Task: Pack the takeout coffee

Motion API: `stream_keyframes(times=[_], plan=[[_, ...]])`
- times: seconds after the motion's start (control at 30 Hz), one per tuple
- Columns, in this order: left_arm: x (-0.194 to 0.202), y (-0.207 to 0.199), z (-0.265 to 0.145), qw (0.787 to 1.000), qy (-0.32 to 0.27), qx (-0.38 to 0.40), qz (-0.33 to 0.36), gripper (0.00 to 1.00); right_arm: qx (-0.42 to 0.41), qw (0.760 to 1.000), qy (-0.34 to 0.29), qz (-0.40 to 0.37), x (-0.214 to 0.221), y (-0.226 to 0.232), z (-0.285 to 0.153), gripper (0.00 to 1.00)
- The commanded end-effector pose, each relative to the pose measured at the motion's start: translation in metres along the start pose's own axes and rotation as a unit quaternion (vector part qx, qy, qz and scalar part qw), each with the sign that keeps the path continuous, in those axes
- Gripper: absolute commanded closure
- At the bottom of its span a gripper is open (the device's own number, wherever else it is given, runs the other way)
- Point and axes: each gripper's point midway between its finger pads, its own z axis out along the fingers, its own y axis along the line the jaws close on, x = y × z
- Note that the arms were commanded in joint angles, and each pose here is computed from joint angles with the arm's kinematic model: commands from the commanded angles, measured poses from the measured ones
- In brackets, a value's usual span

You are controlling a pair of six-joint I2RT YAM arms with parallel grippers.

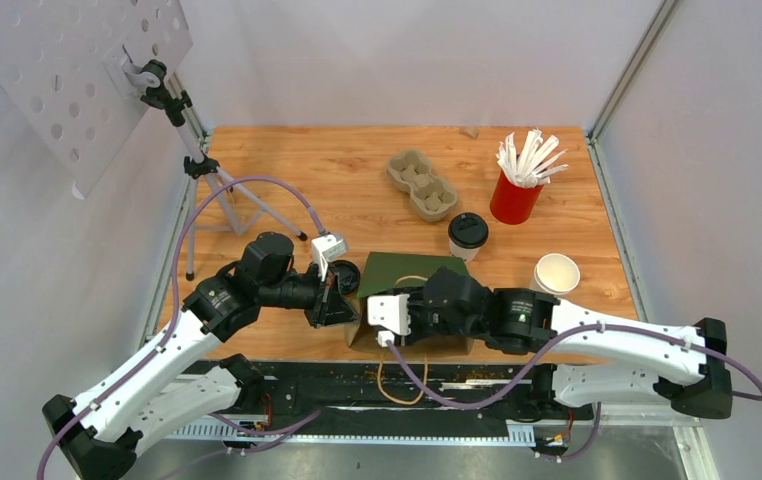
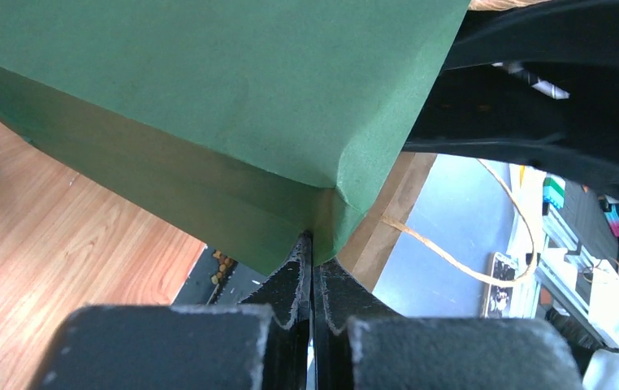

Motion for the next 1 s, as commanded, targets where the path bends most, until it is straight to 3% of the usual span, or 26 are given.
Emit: stream_keyframes(times=[0.0, 0.23, 0.33, 0.43, 0.6, 0.8, 0.97], plan=[[-0.003, -0.004, -0.001, 1.0, -0.002, 0.006, 0.002, 1.0, -0.046, 0.996, -0.054, 0.05, -0.044, 0.003, -0.035, 0.57], [-0.003, -0.004, 0.0, 1.0, 0.003, 0.006, 0.001, 1.0, -0.073, 0.982, -0.148, 0.095, -0.115, -0.012, -0.071, 0.47], [-0.003, -0.004, -0.001, 1.0, 0.003, 0.004, 0.0, 1.0, -0.064, 0.973, -0.198, 0.102, -0.148, -0.028, -0.084, 0.45], [-0.002, -0.004, -0.001, 1.0, 0.006, 0.006, 0.0, 1.0, -0.027, 0.971, -0.209, 0.115, -0.163, -0.049, -0.087, 0.41], [-0.001, -0.006, -0.002, 1.0, 0.013, 0.008, -0.003, 1.0, 0.093, 0.966, -0.194, 0.141, -0.163, -0.104, -0.096, 0.39], [-0.008, -0.01, -0.005, 1.0, 0.006, 0.007, -0.006, 1.0, 0.124, 0.964, -0.188, 0.141, -0.154, -0.114, -0.094, 0.38], [-0.015, -0.015, -0.009, 1.0, -0.006, 0.001, -0.018, 1.0, 0.213, 0.94, -0.132, 0.232, -0.115, -0.148, -0.094, 0.39]])
